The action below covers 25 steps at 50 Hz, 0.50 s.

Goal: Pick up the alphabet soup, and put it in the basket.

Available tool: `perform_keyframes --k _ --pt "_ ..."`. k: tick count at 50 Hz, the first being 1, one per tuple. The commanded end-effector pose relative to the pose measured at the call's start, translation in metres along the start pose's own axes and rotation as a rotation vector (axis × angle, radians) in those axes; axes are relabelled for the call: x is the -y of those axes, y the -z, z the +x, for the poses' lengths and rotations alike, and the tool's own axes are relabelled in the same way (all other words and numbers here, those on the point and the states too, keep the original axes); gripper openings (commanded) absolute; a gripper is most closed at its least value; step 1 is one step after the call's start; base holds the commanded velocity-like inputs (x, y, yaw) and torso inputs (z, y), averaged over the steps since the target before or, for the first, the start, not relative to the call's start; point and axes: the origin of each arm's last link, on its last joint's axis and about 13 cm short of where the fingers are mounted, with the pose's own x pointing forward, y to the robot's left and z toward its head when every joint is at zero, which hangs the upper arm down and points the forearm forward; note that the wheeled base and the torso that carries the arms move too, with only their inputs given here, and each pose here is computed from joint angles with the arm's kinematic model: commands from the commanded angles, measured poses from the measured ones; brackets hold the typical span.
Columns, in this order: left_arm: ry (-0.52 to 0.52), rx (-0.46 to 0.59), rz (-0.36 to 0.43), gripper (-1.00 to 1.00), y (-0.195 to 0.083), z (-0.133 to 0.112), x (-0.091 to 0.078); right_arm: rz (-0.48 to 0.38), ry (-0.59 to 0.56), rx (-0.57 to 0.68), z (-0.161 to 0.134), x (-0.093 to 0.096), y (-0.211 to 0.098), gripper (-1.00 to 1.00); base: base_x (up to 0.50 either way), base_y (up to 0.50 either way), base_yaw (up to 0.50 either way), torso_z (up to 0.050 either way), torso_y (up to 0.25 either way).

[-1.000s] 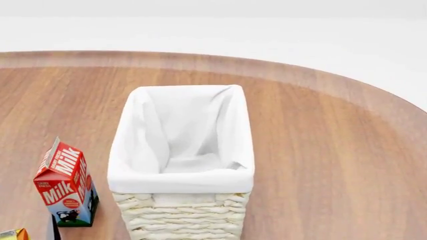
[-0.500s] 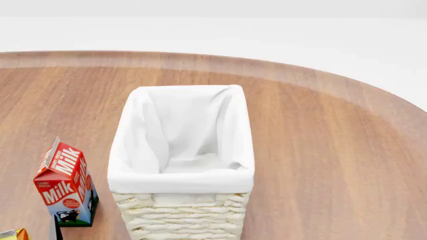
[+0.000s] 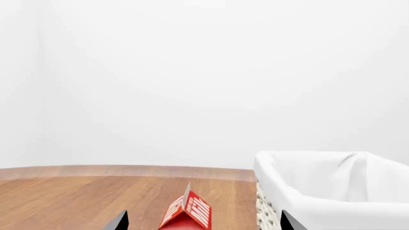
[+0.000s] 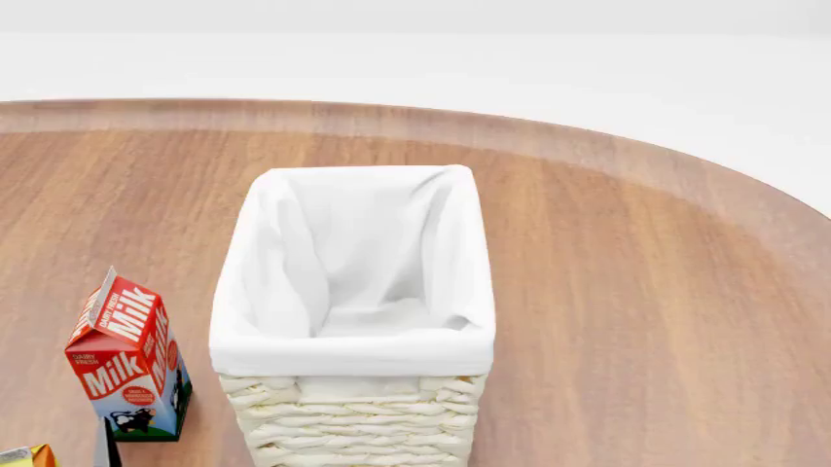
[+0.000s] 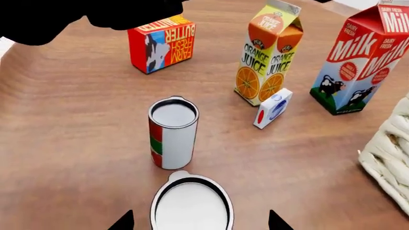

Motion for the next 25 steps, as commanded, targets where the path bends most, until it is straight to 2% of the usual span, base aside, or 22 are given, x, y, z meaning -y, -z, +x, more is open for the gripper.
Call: perform_keyframes --k 1,25 --pt "0.001 0.001 0.001 1.00 0.000 0.000 0.000 -0.001 -0.001 -0.013 0.002 0.001 0.002 1.00 0.00 0.00 0.00 0.000 0.000" --pt "0.001 0.005 0.003 1.00 -0.002 -0.002 0.001 -0.009 -0.009 -0.073 0.014 0.002 0.008 1.00 0.00 0.00 0.00 0.000 0.000"
